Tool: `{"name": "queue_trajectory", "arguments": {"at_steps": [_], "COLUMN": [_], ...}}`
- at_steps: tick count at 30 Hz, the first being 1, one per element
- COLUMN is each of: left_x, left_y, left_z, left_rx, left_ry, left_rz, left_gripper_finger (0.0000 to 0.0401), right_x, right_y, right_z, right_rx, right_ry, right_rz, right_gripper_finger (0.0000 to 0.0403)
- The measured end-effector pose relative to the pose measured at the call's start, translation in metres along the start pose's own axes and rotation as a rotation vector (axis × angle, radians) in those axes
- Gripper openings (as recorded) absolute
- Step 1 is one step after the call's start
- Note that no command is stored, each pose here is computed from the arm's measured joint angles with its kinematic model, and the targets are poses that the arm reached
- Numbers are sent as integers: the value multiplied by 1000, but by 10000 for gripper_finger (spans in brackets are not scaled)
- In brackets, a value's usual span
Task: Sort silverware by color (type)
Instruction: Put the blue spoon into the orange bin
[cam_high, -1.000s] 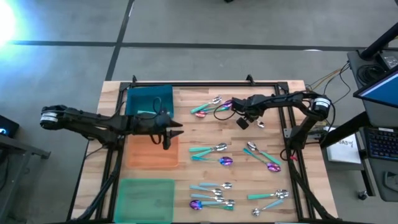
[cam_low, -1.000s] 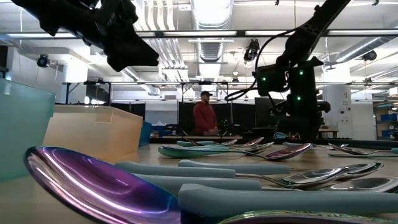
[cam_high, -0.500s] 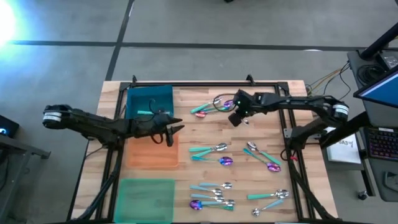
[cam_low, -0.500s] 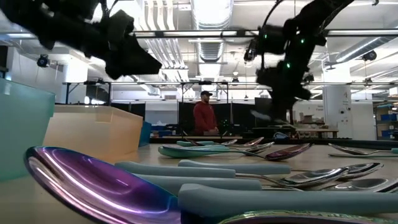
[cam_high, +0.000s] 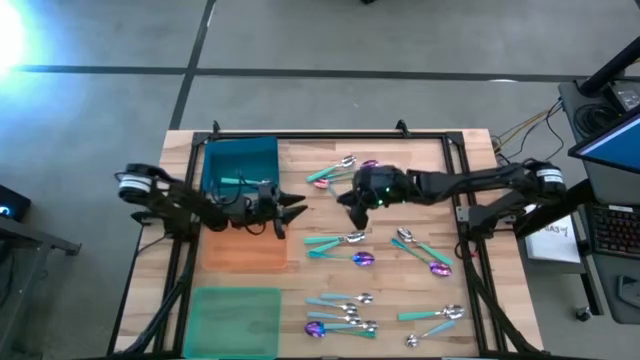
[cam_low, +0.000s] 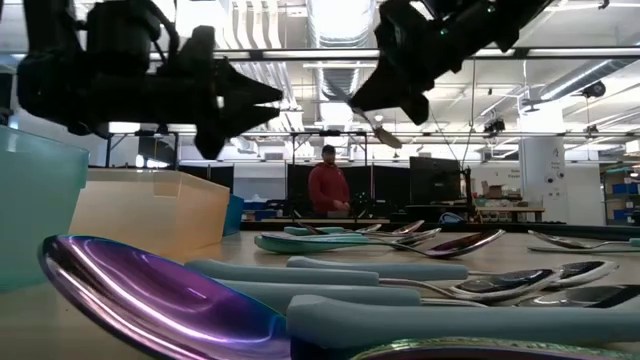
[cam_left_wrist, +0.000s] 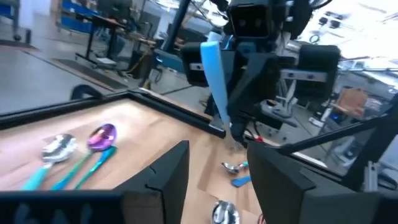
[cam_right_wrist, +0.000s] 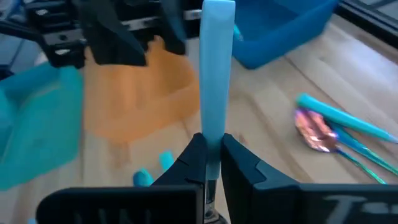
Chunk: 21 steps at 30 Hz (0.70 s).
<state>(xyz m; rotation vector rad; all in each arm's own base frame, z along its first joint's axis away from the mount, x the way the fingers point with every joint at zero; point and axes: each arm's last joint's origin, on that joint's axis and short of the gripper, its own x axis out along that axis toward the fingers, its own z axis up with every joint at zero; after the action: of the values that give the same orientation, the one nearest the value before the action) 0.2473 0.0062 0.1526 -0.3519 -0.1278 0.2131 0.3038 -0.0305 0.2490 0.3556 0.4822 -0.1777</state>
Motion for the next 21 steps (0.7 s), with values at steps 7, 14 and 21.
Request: {"name": "queue_trajectory", "arguments": {"at_steps": [7,14,21], "left_x": [9,9,13], "left_y": [-4,-4,-6], "left_z": [3,4,6], "left_rx": [67,74,65], "left_ry": [-54,-52,-57], "left_rz": [-32,-58,-82], "left_gripper_finger": [166,166,166], "right_x": [17,28,39], "right_y": [19,20,21], "right_z": [-13,-12,-11], "right_rx": [-31,-40,-63], "right_ry": [18,-40,-104], "right_rz": [56,84,105], "right_gripper_finger": [15,15,15]}}
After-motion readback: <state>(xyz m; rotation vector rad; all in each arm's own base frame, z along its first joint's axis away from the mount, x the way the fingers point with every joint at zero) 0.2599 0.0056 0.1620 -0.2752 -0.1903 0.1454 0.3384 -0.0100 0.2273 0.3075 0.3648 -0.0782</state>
